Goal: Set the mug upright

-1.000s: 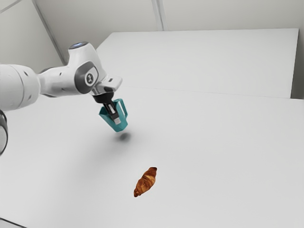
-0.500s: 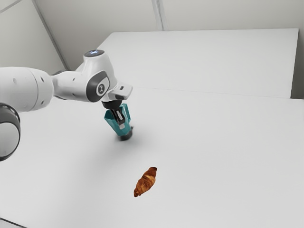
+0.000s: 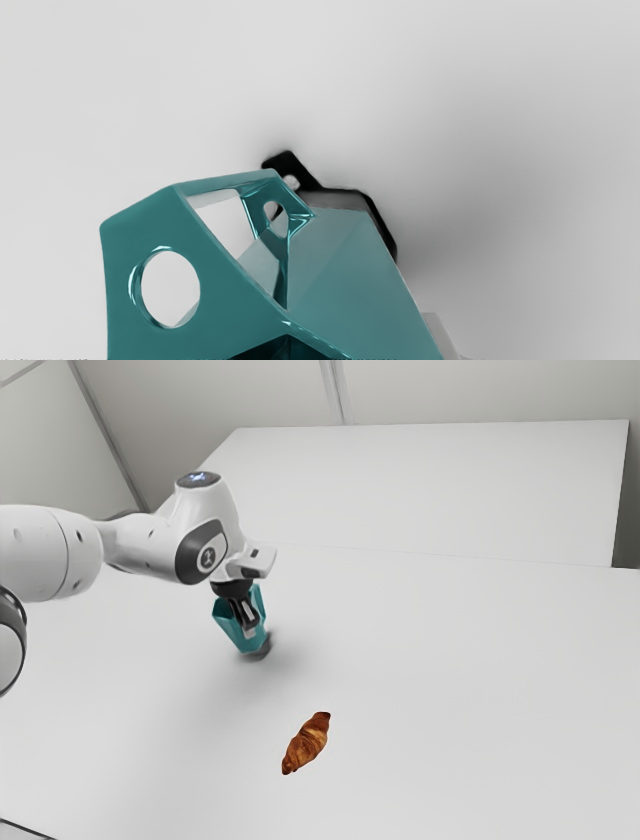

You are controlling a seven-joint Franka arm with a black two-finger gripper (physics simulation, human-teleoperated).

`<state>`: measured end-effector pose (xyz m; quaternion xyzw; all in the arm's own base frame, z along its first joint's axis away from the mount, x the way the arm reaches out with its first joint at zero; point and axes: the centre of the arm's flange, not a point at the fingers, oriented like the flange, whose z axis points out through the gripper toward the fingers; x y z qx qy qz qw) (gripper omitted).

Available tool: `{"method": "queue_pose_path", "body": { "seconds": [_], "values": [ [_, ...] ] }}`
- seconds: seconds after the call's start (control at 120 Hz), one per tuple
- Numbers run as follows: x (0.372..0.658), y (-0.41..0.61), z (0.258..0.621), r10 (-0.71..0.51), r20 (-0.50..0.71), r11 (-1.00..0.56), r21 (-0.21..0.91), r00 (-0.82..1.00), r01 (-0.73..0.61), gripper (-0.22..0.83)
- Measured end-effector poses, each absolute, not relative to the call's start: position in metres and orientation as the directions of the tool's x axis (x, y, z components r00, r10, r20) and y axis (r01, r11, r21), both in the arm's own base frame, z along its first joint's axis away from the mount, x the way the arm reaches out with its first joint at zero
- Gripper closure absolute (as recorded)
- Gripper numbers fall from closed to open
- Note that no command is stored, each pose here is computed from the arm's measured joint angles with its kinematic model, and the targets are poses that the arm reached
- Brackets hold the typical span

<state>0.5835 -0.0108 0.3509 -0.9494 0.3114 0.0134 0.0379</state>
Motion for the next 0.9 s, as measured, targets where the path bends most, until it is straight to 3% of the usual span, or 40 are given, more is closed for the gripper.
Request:
{"method": "queue_pose_path", "body": {
  "seconds": [0.175, 0.633, 0.9],
  "values": [
    [0.584, -0.011, 0.350, -0.574, -0.041, -0.815, -0.067, 0.818, -0.576, 0.72],
    [0.583, -0.011, 0.348, -0.546, -0.034, -0.835, -0.062, 0.837, -0.547, 0.41],
    [0.582, -0.011, 0.364, -0.528, -0.004, -0.847, -0.067, 0.849, -0.527, 0.33]
  ]
}}
